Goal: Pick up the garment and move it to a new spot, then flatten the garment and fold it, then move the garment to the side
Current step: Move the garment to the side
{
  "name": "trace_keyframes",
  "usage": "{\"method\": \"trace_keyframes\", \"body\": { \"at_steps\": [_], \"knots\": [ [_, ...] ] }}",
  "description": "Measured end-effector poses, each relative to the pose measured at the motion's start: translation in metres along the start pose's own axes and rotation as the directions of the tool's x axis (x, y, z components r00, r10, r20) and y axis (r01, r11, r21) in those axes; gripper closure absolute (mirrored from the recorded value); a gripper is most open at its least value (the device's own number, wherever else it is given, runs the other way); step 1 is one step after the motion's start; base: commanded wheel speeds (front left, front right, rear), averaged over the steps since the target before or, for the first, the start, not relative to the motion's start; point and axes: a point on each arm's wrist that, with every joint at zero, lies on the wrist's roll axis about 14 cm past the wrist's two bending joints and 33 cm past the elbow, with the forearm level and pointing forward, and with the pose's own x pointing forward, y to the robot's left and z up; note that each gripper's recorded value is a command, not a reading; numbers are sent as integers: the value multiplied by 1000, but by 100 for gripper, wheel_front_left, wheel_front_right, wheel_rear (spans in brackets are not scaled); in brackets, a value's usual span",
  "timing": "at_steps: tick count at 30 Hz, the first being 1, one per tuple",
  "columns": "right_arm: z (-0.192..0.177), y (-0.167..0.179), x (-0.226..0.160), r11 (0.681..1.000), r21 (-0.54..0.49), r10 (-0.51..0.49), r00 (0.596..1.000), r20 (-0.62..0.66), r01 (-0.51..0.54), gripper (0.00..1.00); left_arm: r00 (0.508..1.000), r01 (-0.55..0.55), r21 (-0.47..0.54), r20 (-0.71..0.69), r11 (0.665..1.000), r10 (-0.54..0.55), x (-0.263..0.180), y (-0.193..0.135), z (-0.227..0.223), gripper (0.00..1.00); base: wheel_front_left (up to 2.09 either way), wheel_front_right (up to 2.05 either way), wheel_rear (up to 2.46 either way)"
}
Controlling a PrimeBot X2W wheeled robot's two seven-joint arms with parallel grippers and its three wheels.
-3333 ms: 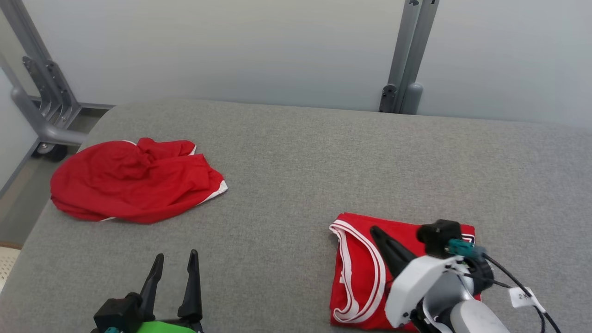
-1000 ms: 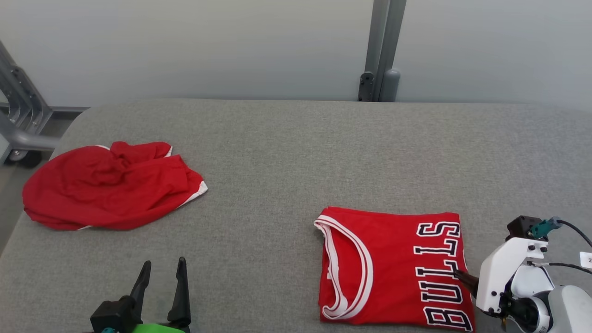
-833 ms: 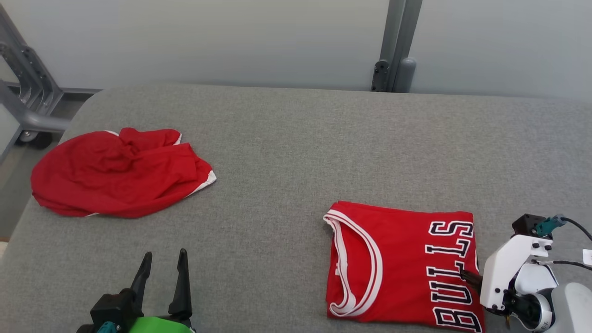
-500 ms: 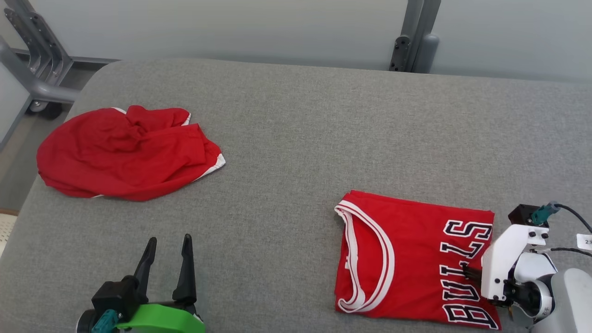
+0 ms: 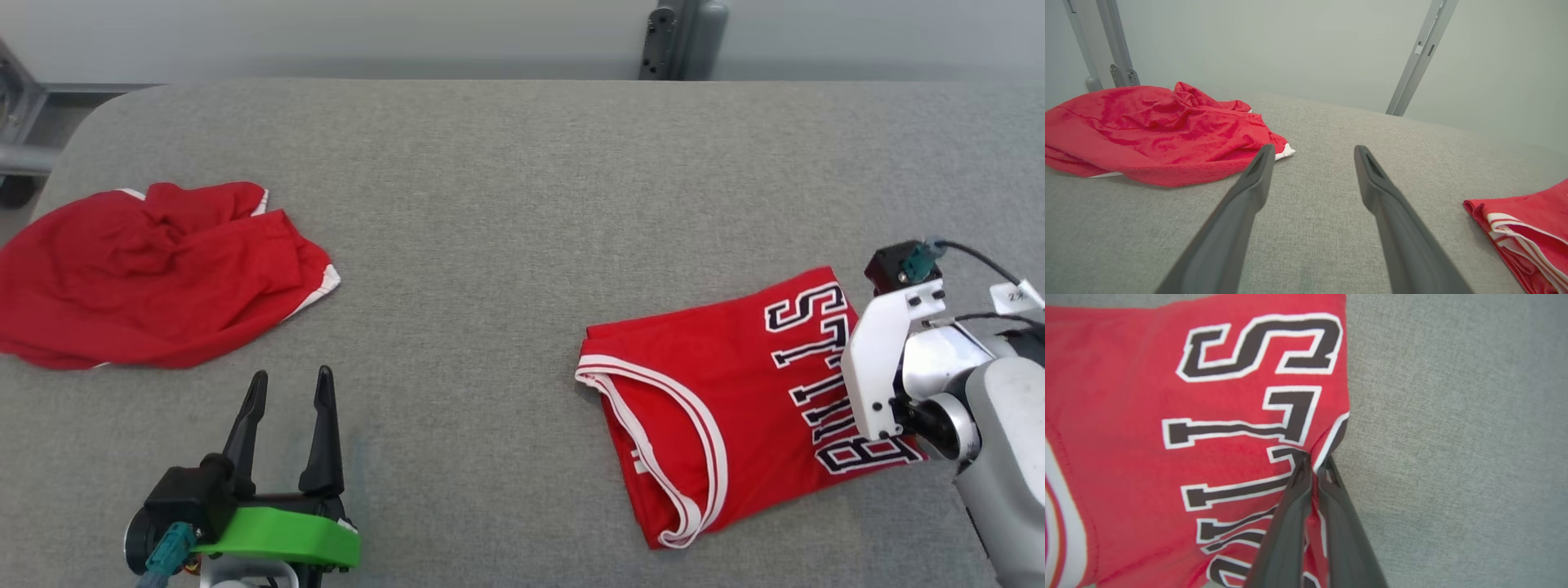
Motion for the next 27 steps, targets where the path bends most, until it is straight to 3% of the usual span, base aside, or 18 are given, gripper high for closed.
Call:
{"method": "trace_keyframes", "body": {
  "at_steps": [6, 11, 17, 27],
  "knots": [
    [13, -48, -15, 993, -35, -110, 993, 36, 111, 100, 991, 129, 14, 20, 992, -129, 30, -39, 2, 0, 0, 0, 0],
    [9, -100, -30, 975, -7, -222, 974, 35, 222, 100, 967, 251, 25, 42, 968, -252, 57, -79, 4, 0, 0, 0, 0],
    [-2, -161, -44, 936, 30, -352, 936, 28, 351, 100, 923, 381, 32, 50, 924, -382, 82, -123, -5, 0, 0, 0, 0],
    [-43, -239, -48, 858, 51, -510, 859, -44, 512, 100, 850, 525, 27, 24, 851, -526, 106, -163, -38, 0, 0, 0, 0]
  ]
}}
